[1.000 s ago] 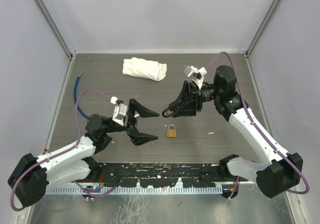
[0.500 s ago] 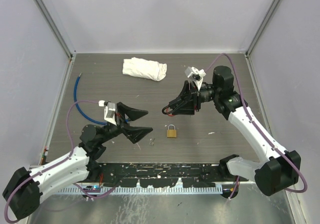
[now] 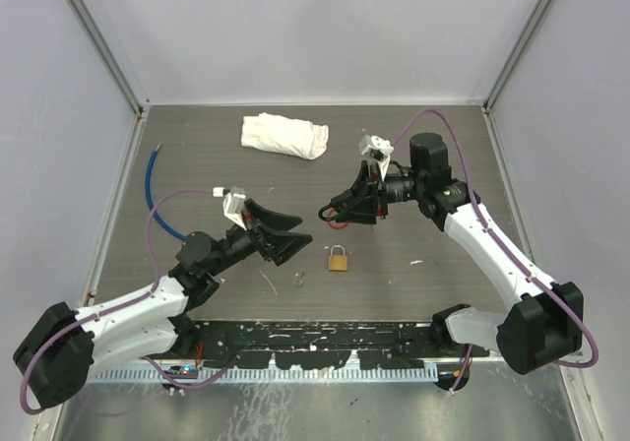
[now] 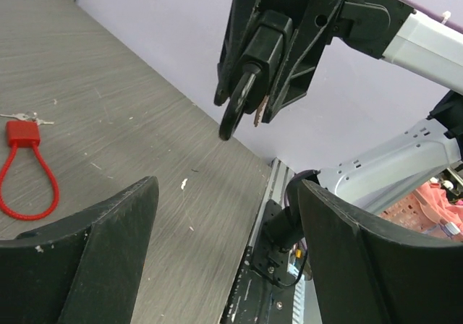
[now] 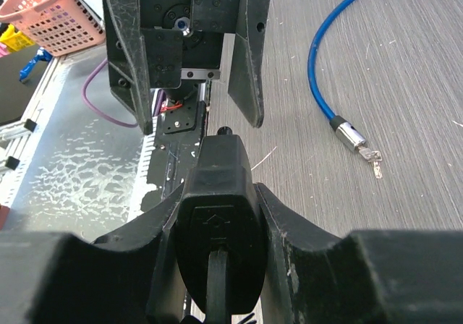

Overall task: Lock with the key
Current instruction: Remove the key from the lock.

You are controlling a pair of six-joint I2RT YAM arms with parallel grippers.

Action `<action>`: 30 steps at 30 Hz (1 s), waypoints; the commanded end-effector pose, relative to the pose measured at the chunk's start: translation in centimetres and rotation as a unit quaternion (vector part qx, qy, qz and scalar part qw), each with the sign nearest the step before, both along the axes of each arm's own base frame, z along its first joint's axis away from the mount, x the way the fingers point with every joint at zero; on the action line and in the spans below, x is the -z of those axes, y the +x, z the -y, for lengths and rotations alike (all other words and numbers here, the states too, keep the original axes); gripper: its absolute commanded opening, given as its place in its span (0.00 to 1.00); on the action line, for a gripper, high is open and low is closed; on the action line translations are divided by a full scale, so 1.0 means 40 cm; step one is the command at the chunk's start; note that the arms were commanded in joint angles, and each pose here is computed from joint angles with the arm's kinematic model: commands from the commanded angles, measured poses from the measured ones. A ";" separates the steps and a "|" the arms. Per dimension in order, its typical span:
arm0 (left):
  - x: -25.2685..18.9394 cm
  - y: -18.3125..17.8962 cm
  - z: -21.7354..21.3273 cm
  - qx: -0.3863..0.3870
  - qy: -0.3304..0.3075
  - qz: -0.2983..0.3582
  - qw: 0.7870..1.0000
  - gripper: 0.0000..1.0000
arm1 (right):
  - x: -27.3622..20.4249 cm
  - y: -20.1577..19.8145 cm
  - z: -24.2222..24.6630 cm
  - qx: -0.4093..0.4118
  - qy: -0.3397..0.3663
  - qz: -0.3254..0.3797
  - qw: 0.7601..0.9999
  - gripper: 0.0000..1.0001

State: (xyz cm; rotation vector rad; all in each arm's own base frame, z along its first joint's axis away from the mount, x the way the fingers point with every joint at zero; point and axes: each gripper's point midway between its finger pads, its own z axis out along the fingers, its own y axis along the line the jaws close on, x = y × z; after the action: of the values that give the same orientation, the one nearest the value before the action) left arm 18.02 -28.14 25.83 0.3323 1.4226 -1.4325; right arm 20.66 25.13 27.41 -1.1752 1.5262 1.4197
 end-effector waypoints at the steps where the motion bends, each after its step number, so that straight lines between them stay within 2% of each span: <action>1: -0.089 0.004 0.038 -0.001 -0.023 0.042 0.999 0.78 | -0.039 0.011 -0.003 -0.007 0.017 0.049 0.999 0.01; 7: -0.095 0.020 0.088 -0.002 -0.012 0.047 0.999 0.68 | -0.037 0.011 -0.002 -0.009 0.018 0.048 0.999 0.01; 15: -0.095 0.063 0.102 -0.030 -0.007 0.042 0.999 0.49 | -0.037 0.005 -0.003 -0.015 0.019 0.044 0.999 0.01; 23: -0.115 0.066 0.118 -0.022 -0.009 0.063 0.998 0.37 | -0.033 0.002 -0.004 -0.022 0.020 0.035 0.999 0.01; 26: -0.121 0.053 0.127 -0.005 -0.008 0.075 0.997 0.23 | -0.033 0.004 -0.004 -0.021 0.020 0.034 0.999 0.01; 28: -0.119 0.044 0.131 0.006 -0.004 0.081 0.997 0.05 | -0.031 0.005 -0.005 -0.020 0.019 0.033 0.999 0.01; 30: -0.109 0.040 0.126 0.007 0.003 0.081 0.997 0.00 | -0.036 0.010 -0.003 -0.016 0.019 0.036 0.999 0.02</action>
State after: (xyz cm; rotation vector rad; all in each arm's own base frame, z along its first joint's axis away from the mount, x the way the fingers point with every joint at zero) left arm 20.50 -33.06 26.79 0.4087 1.4247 -1.3440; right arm 20.87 25.23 26.64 -1.1726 1.5483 1.4426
